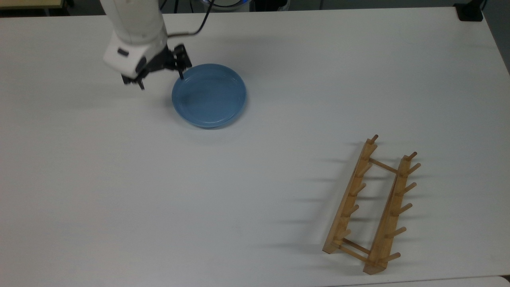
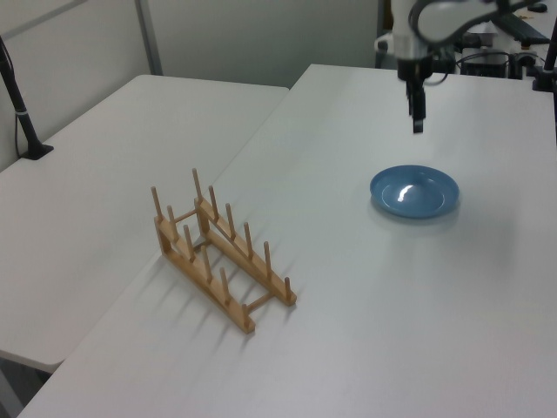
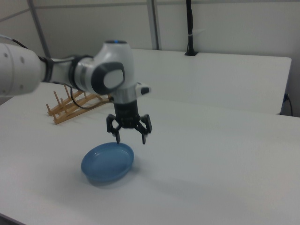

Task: Place plate in plate rack

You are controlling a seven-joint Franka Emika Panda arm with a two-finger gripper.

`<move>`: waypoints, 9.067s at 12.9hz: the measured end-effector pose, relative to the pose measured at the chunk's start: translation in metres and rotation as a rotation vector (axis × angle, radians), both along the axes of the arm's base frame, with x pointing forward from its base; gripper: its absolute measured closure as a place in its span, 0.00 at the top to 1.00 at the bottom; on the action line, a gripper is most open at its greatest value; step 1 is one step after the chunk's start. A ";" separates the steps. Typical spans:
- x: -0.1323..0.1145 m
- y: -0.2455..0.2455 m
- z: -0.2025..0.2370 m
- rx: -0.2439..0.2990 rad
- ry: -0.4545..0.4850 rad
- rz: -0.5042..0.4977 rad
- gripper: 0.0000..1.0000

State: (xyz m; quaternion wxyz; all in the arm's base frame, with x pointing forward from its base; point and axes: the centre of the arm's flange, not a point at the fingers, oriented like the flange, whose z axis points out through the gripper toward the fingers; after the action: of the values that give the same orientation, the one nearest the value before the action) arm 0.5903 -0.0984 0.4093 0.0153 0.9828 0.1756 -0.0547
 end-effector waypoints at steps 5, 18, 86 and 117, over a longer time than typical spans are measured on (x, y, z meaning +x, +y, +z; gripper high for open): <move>0.003 -0.002 -0.075 0.002 0.013 0.002 1.00; 0.013 0.029 -0.090 -0.013 0.003 -0.141 0.17; 0.072 0.099 0.057 0.070 -0.292 -0.273 0.07; 0.124 0.372 0.145 -0.077 -1.217 0.567 0.06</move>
State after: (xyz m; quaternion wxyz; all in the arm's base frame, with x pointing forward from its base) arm 0.7144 0.2732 0.5545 0.1606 0.7530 0.3849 0.5090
